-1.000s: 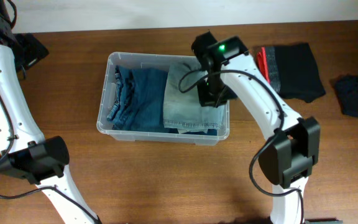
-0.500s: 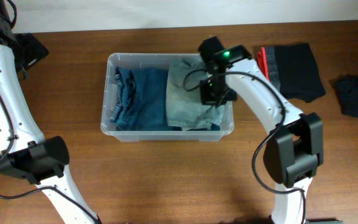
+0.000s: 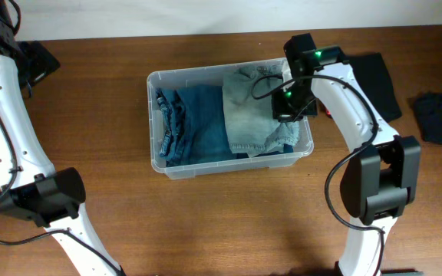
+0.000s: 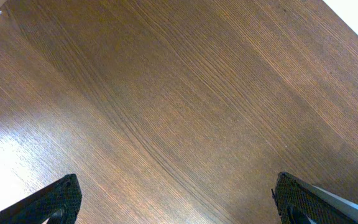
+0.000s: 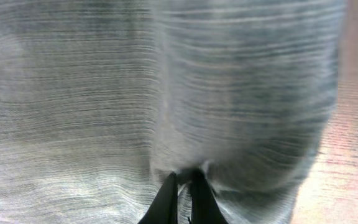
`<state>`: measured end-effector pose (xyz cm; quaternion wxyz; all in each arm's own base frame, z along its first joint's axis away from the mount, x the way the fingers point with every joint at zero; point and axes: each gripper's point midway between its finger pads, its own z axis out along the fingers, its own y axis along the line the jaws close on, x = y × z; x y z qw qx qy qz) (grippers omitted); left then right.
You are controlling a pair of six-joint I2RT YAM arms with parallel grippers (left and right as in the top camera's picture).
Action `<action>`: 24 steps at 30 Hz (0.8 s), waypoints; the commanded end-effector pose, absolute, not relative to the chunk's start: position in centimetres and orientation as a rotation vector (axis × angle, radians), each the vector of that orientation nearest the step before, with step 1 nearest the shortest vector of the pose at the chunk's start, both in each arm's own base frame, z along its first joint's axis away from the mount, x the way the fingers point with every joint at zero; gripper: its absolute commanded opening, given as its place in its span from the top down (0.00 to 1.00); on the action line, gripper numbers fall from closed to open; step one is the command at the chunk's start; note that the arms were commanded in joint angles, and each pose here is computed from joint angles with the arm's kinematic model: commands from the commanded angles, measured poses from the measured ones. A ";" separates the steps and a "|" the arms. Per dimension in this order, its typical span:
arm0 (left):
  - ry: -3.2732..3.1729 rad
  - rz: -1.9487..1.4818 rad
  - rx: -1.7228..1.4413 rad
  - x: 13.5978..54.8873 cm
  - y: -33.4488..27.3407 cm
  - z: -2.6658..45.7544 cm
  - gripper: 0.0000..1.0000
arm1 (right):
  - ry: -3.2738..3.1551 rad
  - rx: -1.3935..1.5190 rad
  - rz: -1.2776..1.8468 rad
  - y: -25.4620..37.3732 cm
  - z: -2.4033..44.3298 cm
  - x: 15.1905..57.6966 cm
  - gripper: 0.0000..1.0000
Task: Pack container
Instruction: 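Raise the right gripper and move it right out of the container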
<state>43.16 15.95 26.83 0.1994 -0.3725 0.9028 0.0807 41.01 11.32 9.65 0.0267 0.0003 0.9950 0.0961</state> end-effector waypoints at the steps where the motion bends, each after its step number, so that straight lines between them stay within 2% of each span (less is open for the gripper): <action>1: 2.510 0.229 -1.050 42.8 16.0 27.4 0.01 | 3.086 -0.066 0.309 12.6 9.1 40.6 0.96; 6: 2.510 0.229 -1.050 42.8 16.0 27.4 0.01 | 3.034 -0.103 0.305 13.4 10.9 40.9 0.96; 9: 2.510 0.229 -1.050 42.8 16.0 27.4 0.01 | 2.951 -0.111 0.301 13.5 13.7 41.9 0.95; 11: 2.510 0.229 -1.050 42.8 16.0 27.4 0.01 | 2.877 -0.108 0.287 13.1 16.4 42.5 0.90; 12: 2.510 0.229 -1.050 42.8 16.0 27.4 0.01 | 2.845 -0.099 0.268 12.7 17.7 42.8 0.85; 13: 2.510 0.228 -1.050 42.8 16.0 27.4 0.01 | 2.816 -0.089 0.248 12.2 18.9 43.0 0.73; 14: 2.510 0.229 -1.050 42.8 16.0 27.4 0.01 | 2.790 -0.077 0.221 11.6 20.0 43.2 0.50; 15: 2.510 0.229 -1.050 42.8 16.0 27.4 0.01 | 2.763 -0.054 0.178 10.5 21.1 43.3 0.36; 16: 2.510 0.229 -1.050 42.8 16.0 27.4 0.01 | 2.745 -0.031 0.138 9.5 21.8 43.4 0.31; 18: 2.510 0.229 -1.050 42.8 16.0 27.4 0.01 | 2.732 0.012 0.061 7.4 22.7 43.3 0.29; 24: 2.510 0.229 -1.050 42.8 16.0 27.4 0.01 | 2.842 -0.102 0.072 4.3 21.0 41.8 0.29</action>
